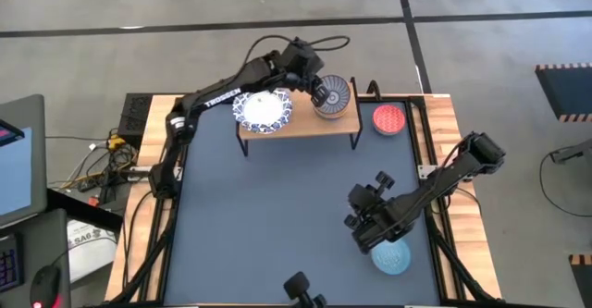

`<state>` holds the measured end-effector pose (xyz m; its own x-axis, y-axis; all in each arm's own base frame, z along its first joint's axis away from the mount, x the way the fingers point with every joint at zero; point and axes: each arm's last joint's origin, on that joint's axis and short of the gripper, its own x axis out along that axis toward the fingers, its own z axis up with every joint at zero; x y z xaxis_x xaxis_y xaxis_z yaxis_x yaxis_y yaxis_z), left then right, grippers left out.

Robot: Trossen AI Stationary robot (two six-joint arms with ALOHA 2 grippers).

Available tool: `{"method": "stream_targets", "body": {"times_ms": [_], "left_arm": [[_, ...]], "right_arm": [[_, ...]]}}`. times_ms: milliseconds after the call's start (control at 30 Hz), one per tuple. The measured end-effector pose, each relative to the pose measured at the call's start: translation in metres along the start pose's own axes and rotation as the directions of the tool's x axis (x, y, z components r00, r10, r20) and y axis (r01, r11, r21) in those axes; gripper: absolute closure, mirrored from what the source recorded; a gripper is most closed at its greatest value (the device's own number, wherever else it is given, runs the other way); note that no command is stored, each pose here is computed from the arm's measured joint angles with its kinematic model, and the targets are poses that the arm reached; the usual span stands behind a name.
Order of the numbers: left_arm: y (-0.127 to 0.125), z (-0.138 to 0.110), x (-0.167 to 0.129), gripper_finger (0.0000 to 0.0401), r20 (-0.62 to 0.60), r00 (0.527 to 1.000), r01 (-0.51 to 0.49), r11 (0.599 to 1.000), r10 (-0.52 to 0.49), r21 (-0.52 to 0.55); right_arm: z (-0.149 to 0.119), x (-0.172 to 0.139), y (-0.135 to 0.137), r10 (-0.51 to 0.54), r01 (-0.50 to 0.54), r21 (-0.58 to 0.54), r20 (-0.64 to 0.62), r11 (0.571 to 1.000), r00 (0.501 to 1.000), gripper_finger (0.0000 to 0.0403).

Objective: Place and stack bowls onto a shelf
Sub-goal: Stack the blue patterned bowl on top of the yellow patterned bowl on the shelf, then stack the red patterned bowl on top of the blue patterned bowl on the shelf

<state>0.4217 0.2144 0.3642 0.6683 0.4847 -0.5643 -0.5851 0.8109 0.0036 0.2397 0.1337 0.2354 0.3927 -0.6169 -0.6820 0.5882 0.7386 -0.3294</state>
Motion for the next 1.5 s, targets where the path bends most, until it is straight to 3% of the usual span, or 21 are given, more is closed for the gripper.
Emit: {"method": "stream_targets", "body": {"times_ms": [300,633,867,1033,1233,1400,1500], "left_arm": [[0.003,-0.004,0.008,0.0384,-0.043,0.999,0.018,0.999,-0.017,0.031],[0.005,0.003,-0.006,0.0282,-0.069,0.996,0.058,0.998,-0.058,-0.006],[0.009,0.008,-0.041,0.0258,-0.097,0.994,0.043,0.999,-0.042,0.006],[-0.007,0.010,-0.075,0.0264,-0.101,0.995,-0.005,0.997,0.013,0.079],[-0.049,-0.009,-0.093,0.0274,-0.133,0.990,-0.018,0.982,0.044,0.189],[-0.081,-0.037,-0.101,0.0282,-0.145,0.990,0.034,0.969,0.001,0.243],[-0.091,-0.056,-0.115,0.0284,-0.092,0.996,0.044,0.966,-0.021,0.254]], "right_arm": [[-0.006,0.001,-0.009,0.036,-0.037,0.041,0.020,0.998,0.999,0.0333],[0.005,0.003,-0.026,0.018,-0.022,0.086,0.047,0.996,0.999,0.0333],[0.022,0.004,-0.080,-0.101,0.099,0.130,0.009,0.987,0.995,0.0333],[0.032,0.019,-0.124,-0.198,0.206,0.173,-0.066,0.963,0.978,0.0328],[0.029,0.055,-0.155,-0.182,0.205,0.053,-0.284,0.977,0.942,0.0273],[0.012,0.085,-0.166,-0.124,0.087,-0.109,-0.402,0.990,0.907,0.0198],[-0.001,0.099,-0.168,-0.122,0.045,-0.184,-0.433,0.982,0.893,0.0178]]}}
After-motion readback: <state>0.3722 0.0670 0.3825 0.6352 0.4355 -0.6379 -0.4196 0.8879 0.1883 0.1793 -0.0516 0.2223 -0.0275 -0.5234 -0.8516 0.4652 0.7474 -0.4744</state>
